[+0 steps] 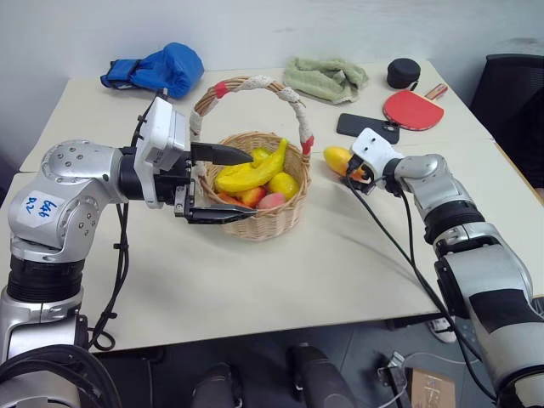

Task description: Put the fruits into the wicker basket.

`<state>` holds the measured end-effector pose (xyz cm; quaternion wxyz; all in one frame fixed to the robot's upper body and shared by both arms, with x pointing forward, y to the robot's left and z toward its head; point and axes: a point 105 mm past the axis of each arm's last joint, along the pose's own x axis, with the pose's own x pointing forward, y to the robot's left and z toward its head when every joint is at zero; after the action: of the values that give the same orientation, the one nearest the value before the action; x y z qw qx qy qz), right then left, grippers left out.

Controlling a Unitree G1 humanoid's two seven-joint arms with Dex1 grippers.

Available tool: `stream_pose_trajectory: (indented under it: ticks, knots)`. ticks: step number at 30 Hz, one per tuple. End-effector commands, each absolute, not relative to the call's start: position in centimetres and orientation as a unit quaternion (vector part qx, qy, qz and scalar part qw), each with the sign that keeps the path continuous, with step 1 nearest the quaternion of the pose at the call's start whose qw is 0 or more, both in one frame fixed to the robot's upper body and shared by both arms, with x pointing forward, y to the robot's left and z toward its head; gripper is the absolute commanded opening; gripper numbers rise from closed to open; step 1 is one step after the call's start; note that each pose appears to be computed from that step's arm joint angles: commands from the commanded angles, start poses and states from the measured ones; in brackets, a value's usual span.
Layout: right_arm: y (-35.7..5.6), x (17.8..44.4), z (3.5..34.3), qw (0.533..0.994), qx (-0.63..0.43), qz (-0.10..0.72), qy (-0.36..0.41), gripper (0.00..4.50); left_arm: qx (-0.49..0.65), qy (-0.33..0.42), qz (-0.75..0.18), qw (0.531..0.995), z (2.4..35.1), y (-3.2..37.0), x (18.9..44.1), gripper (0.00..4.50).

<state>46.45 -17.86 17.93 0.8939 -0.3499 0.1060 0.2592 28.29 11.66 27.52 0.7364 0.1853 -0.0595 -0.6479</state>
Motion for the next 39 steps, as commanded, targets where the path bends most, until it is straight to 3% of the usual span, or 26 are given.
stream_pose_trajectory:
  ticks: [1,4,8,11,15,20,26,30,33,36,39]
  knots:
    - [-18.4,46.3,18.9,0.901,-0.334,0.264,0.086,2.84,0.2,-0.086,-0.641,0.736,28.9,12.0,27.5,4.5]
    - [-19.1,44.8,20.6,0.895,-0.32,0.305,0.056,2.29,0.198,-0.087,-0.636,0.741,29.1,12.2,27.5,4.5]
    - [-20.4,40.3,21.8,0.876,-0.314,0.362,0.057,2.27,0.193,-0.089,-0.631,0.746,29.4,12.5,27.5,4.5]
    - [-19.9,35.0,22.2,0.857,-0.277,0.426,0.081,2.27,0.19,-0.088,-0.627,0.75,29.5,12.7,27.6,4.5]
    - [-16.0,30.3,23.4,0.827,-0.225,0.509,0.078,2.27,0.188,-0.086,-0.626,0.752,29.4,12.8,27.7,4.5]
    - [-8.1,29.8,26.4,0.812,-0.172,0.557,0.007,2.27,0.187,-0.085,-0.62,0.757,29.7,13.3,28.3,4.5]
    - [-2.3,33.1,26.6,0.823,-0.195,0.533,-0.009,2.27,0.194,-0.085,-0.596,0.775,30.3,15.0,29.5,4.5]
    - [-1.3,34.7,25.7,0.832,-0.213,0.512,-0.003,3.51,0.195,-0.092,-0.596,0.774,30.6,15.0,29.6,4.5]
    - [-1.5,33.9,27.0,0.833,-0.199,0.515,-0.029,4.48,0.192,-0.092,-0.6,0.771,30.4,14.8,29.5,4.5]
    - [-3.0,31.0,29.0,0.823,-0.137,0.549,-0.05,4.48,0.188,-0.09,-0.602,0.771,30.1,14.8,29.4,4.5]
    - [-5.8,29.1,28.9,0.834,-0.094,0.542,-0.032,4.48,0.184,-0.089,-0.601,0.773,29.9,14.8,29.4,4.5]
